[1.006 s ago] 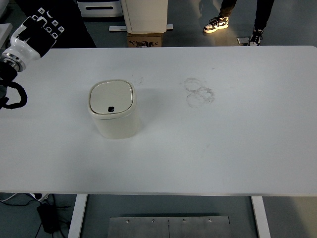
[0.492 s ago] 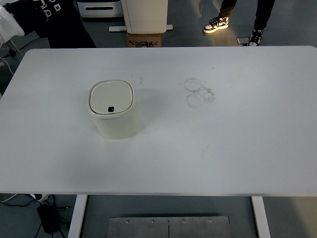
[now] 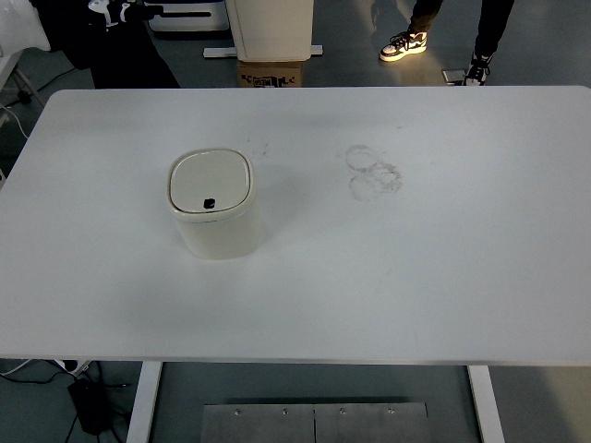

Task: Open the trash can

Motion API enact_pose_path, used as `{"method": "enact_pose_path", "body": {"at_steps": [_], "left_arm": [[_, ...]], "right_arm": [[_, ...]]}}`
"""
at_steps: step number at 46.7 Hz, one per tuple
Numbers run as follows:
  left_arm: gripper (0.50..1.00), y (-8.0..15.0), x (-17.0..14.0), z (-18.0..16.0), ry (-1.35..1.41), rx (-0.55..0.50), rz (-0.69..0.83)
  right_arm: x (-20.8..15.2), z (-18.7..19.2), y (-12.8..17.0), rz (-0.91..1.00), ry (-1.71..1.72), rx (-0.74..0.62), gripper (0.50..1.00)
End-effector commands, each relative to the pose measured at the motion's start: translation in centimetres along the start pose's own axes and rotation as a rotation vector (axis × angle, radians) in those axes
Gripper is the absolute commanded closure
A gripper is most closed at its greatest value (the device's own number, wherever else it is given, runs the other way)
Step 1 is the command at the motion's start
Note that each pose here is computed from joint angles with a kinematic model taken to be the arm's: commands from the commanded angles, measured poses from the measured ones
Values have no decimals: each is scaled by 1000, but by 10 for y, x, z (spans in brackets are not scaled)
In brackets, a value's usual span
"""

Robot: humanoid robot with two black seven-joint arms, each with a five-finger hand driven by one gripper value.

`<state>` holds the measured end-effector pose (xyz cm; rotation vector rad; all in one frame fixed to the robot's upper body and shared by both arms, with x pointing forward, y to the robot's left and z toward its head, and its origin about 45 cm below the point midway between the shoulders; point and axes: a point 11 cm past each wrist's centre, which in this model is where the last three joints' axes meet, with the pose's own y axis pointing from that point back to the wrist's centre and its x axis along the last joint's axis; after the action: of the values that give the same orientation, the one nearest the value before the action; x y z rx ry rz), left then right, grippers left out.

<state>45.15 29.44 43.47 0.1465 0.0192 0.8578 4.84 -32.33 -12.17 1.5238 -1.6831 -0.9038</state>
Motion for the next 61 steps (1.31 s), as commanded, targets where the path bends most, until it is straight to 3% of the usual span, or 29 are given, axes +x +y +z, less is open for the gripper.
{"method": "enact_pose_path", "body": {"at_steps": [1,10,19,29,35,48,61], "left_arm": [[500,1,-12,3,-42,16,-49],[500,7,-27,-4,-187,133,-167],[500,9,-24,-13,-352,228,-174],[500,10,-31,3,-445,228,-183],[500,11,-57,-1,-476,229,-264],[500,25,-64,-49,-560,402,-323],[500,27,-74,-67,-560,454,-369]], "right_arm": [[0,0,0,0,0,0,509],[0,-1,0,0,0,2,509],[0,0,0,1,1,0,509],[0,0,0,1,1,0,509],[0,0,0,0,0,0,509],[0,0,0,-1,-1,0,509],[0,0,0,0,0,0,509]]}}
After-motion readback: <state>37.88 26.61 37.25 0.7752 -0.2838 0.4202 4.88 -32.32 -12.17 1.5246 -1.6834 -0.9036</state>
